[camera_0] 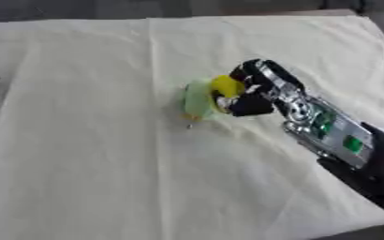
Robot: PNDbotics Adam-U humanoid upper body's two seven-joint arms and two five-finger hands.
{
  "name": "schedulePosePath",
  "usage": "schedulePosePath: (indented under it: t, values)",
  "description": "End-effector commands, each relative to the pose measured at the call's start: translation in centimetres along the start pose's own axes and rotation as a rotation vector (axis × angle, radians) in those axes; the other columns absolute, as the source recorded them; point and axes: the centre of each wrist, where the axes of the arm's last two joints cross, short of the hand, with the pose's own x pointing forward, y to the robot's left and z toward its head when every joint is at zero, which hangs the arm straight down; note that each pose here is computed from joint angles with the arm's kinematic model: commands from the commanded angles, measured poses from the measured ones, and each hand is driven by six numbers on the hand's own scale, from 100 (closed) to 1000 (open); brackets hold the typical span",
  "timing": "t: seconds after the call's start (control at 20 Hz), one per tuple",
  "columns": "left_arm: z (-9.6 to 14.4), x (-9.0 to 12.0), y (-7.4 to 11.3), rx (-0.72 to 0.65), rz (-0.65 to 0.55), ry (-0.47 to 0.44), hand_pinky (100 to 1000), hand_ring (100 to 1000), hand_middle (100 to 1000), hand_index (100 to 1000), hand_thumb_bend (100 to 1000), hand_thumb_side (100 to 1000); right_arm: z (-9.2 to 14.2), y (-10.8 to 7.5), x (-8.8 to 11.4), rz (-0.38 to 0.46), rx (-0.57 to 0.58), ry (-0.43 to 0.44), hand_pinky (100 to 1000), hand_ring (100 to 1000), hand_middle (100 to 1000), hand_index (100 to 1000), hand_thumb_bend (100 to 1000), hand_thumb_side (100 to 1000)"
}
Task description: Pick up the objects with one hand, pass them to the other hand, and then place them into the box on the other side of the table.
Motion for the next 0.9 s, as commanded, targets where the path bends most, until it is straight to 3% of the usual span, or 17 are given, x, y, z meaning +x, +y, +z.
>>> schedulePosePath:
  t: [0.05,0.2,0.35,0.4,0.45,0.65,0.9]
  values:
    - [0.2,3.0,2.3,0.008,0.006,-0.199,841,744,775,771,447,355,0.1,-0.9,1.0,-0.001,-0.085,-0.002,350,506,440,506,226,100]
    - [0.8,5.3,2.5,-0.035,0.019,-0.323,839,744,773,773,465,341,0.1,-0.7,1.1,-0.018,-0.103,-0.054,341,507,442,508,226,100]
    - [1.2,7.4,2.3,-0.099,0.019,-0.397,834,742,771,772,462,365,0.2,-0.3,1.2,0.029,-0.112,-0.085,342,513,446,514,236,100]
    - [1.3,8.0,2.0,-0.129,0.029,-0.405,832,741,769,772,461,372,0.2,-0.2,1.2,0.050,-0.111,-0.096,342,515,448,516,301,100]
    - [1.3,8.6,1.7,-0.170,0.035,-0.407,831,734,763,766,447,415,0.2,-0.1,1.4,0.075,-0.112,-0.112,342,516,448,517,241,100]
    - [1.7,11.0,0.0,-0.339,0.033,-0.369,830,722,748,759,425,528,0.1,0.3,2.0,0.170,-0.132,-0.173,343,520,449,519,253,100]
    - [2.4,13.5,-1.0,-0.458,0.039,-0.351,831,722,747,760,414,567,0.1,0.6,2.4,0.234,-0.152,-0.218,359,522,450,520,260,100]
